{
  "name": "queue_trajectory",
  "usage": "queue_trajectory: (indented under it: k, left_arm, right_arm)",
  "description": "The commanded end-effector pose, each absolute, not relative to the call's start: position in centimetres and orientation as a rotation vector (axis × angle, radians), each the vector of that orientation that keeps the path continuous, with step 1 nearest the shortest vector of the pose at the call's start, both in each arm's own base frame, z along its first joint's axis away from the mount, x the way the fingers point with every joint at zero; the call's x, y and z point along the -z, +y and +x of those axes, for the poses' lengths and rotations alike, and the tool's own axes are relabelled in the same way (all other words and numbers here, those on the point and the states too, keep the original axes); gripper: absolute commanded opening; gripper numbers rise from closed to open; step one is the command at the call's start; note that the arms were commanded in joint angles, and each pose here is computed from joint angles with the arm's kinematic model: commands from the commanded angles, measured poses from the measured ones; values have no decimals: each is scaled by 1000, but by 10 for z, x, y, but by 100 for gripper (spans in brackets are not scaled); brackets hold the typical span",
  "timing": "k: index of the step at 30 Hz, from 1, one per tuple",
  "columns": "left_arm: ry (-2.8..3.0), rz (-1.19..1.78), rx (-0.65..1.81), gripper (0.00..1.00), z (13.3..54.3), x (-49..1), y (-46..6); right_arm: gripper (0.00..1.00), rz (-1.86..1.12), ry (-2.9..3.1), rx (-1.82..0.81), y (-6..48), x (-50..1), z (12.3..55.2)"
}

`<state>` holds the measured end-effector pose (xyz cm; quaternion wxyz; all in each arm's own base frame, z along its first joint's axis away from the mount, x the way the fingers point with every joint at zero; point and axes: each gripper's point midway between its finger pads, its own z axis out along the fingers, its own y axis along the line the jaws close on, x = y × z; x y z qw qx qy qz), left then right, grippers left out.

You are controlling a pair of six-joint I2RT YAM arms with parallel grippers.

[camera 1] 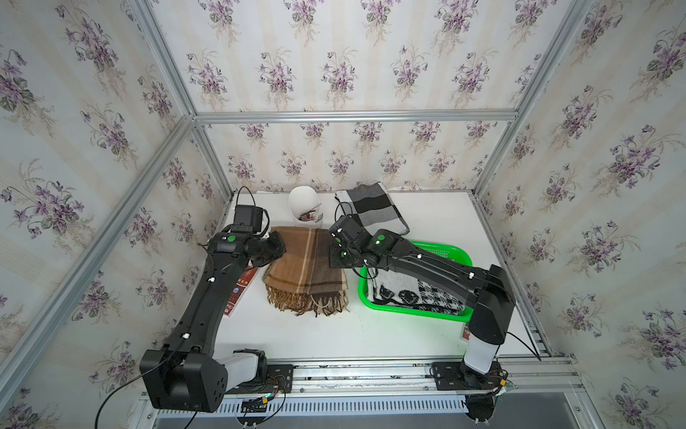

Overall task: Put the folded scarf in the basket
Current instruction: Place the scarf in the basket.

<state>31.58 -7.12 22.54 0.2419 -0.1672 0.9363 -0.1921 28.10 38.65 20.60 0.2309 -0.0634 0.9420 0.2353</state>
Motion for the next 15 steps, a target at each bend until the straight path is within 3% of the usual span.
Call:
queue_trajectory:
  k: [1, 7, 15]
  left_arm:
    - [2560, -426, 619, 0, 319, -246, -101]
    - [2532, -284, 761, 0, 352, -278, -174]
    - [2476, -125, 945, 0, 396, -298, -274]
  right_arm:
    - [0, -107, 2557, -541, 348, -228, 288]
    - [0, 40, 2480, -461, 261, -275, 312]
    - [0, 352, 2406, -256, 114, -290, 345]
